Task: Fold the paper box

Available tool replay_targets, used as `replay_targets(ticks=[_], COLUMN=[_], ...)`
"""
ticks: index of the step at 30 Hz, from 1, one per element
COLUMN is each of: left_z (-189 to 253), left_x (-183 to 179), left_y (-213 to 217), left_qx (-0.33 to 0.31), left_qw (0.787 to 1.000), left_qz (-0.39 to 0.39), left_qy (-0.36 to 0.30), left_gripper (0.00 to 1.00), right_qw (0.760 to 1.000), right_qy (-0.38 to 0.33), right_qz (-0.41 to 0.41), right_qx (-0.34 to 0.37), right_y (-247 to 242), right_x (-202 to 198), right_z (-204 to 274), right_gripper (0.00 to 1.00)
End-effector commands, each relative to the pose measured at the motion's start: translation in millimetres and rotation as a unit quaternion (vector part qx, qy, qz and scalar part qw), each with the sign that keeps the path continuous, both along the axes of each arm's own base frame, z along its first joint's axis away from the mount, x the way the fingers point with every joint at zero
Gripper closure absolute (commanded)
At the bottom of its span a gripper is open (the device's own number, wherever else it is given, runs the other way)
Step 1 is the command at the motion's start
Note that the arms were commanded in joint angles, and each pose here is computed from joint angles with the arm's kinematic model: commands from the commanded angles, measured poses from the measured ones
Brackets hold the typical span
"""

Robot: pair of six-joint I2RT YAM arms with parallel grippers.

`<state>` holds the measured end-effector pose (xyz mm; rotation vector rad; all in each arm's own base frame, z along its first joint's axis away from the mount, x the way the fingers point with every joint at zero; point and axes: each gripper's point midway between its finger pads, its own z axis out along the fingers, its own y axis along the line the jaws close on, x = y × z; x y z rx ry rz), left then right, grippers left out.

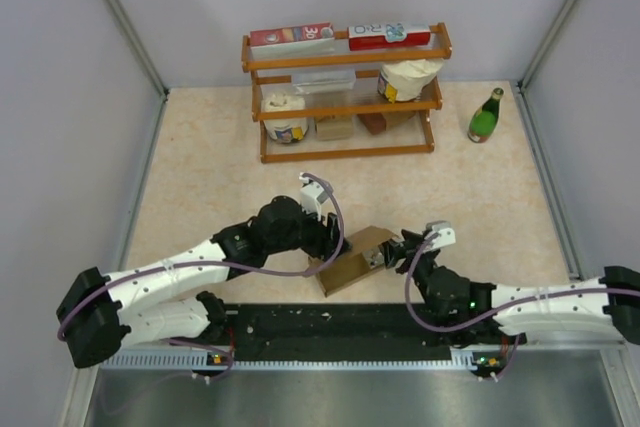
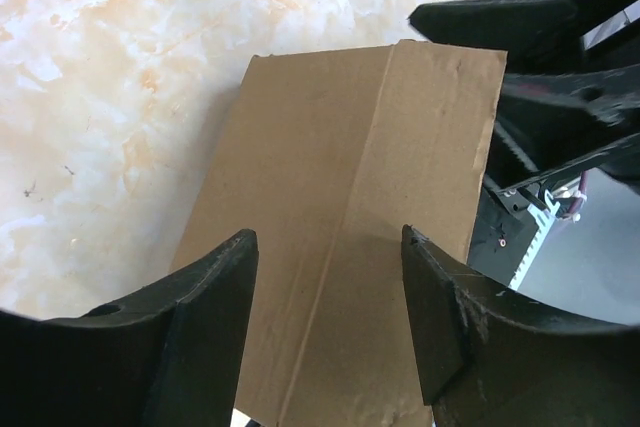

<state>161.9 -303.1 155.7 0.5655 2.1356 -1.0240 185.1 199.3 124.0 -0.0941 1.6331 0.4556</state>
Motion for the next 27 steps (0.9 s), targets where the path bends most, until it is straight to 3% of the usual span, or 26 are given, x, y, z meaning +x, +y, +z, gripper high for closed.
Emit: replay_targets(ticks=[1,9,27], left_z=[6,-5,-30], left_x=[4,-6,-25], left_y=[-9,-15,-29], left_qx=[-0.023,-0.011,0.017], left_qw=[1.000,1.000,1.000], left_qz=[0.005,-0.004,-0.021], left_qy=[-0.014,-0.010,0.005], left_gripper=[0.37,0.39,0.43], right_qw=[0.999,0.994,0.996], right_qy=[0.040,0.033,0.044], right_qz=[-0.016,-0.067,-0.055], right_qx=[-0.022,0.079,0.048], right_y=[-33,-63,-57], right_x=[-10,-7,-9], right_z=[-40,2,38], right_gripper=[0.44,0.44,0.44])
